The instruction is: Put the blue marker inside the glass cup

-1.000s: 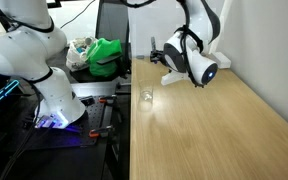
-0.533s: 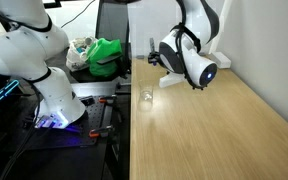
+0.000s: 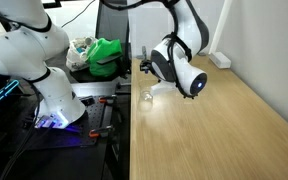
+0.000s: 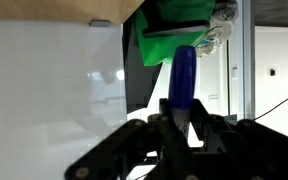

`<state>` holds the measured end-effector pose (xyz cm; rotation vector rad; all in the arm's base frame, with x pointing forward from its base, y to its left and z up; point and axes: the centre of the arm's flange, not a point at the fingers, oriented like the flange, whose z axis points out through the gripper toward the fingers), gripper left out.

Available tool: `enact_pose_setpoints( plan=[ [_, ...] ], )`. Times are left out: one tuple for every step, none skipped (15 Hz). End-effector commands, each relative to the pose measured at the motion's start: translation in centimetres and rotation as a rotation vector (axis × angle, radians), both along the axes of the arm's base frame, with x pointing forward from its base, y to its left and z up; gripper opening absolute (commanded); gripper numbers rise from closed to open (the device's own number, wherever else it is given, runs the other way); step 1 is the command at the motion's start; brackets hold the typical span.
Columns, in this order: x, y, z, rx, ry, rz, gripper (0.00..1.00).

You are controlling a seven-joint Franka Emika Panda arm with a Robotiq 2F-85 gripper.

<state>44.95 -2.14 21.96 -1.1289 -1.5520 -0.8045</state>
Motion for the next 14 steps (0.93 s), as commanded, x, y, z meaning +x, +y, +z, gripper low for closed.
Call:
enact_pose_setpoints(
  plan=[
    [-1.7,0.0,-1.2,-0.028,0.015,0.003,0.06],
    [-2.0,0.1,-1.4,-0.027,0.017,0.003,0.06],
    [-2.1,0.3,-1.5,-0.029,0.009,-0.001,0.06],
    [-2.0,0.4,-1.7,-0.028,0.001,0.001,0.06],
    [-1.9,0.6,-1.8,-0.037,-0.009,-0.004,0.06],
    [-1.7,0.7,-2.0,-0.046,-0.019,-0.008,0.06],
    [-1.4,0.8,-2.3,-0.058,-0.026,-0.013,0.06],
    [-1.1,0.9,-2.5,-0.072,-0.033,-0.021,0.06],
    [-0.8,1.1,-2.8,-0.083,-0.040,-0.024,0.06],
    [-0.6,1.1,-3.2,-0.096,-0.043,-0.031,0.06],
    [-0.4,1.1,-3.5,-0.103,-0.046,-0.034,0.06],
    [-0.3,1.1,-3.8,-0.106,-0.045,-0.039,0.06],
    [-0.2,1.1,-4.1,-0.112,-0.043,-0.044,0.06],
    [-0.2,1.1,-4.5,-0.112,-0.040,-0.048,0.06]
  ],
)
